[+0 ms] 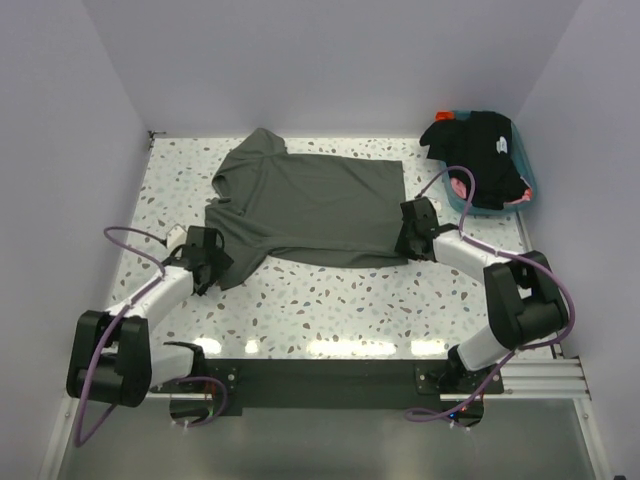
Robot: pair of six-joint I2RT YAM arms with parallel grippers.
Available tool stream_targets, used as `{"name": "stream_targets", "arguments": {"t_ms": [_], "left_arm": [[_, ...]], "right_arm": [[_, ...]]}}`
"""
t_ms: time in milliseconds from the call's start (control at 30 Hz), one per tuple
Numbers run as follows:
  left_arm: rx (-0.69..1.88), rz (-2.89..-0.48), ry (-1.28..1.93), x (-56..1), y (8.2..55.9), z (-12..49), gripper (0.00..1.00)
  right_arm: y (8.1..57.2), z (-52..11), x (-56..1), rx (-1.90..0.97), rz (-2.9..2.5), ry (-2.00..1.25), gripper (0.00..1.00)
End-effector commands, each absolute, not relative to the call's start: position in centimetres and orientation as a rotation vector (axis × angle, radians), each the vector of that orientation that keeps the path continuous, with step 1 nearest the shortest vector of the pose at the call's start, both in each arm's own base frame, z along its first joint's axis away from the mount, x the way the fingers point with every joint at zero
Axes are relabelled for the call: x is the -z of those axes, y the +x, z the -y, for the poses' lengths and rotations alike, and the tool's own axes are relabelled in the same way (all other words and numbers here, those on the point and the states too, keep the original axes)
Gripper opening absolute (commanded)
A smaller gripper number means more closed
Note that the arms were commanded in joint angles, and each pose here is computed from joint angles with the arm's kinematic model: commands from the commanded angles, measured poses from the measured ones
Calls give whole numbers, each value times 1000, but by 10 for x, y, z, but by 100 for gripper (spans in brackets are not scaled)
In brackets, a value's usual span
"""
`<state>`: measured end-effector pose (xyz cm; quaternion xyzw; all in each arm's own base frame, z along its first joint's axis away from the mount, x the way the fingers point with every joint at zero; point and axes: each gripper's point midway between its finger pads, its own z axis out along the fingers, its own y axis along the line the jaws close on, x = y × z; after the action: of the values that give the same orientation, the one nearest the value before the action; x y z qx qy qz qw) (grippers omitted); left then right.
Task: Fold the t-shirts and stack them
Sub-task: Fold the tshirt
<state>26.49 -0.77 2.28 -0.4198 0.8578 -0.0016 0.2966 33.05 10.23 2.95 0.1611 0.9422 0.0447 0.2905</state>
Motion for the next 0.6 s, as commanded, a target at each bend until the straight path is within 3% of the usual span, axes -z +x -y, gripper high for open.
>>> {"name": "stream_targets", "arguments": {"t_ms": [0, 100, 300, 500, 567], "left_arm": [[94, -2204, -1160, -27, 270, 25, 74], [109, -2210, -1175, -16, 263, 29, 73], [151, -2215, -1152, -8, 263, 35, 49], [192, -2232, -1116, -16, 260, 41, 0], [225, -2194, -1093, -35, 263, 41, 0]], "right_arm": [[336, -104, -43, -158, -2463, 427, 0], [334, -102, -47, -152, -2453, 426, 0], [331, -100, -50, -147, -2444, 428, 0], [331, -99, -56, -146, -2433, 424, 0], [331, -98, -58, -147, -2431, 422, 0]]}}
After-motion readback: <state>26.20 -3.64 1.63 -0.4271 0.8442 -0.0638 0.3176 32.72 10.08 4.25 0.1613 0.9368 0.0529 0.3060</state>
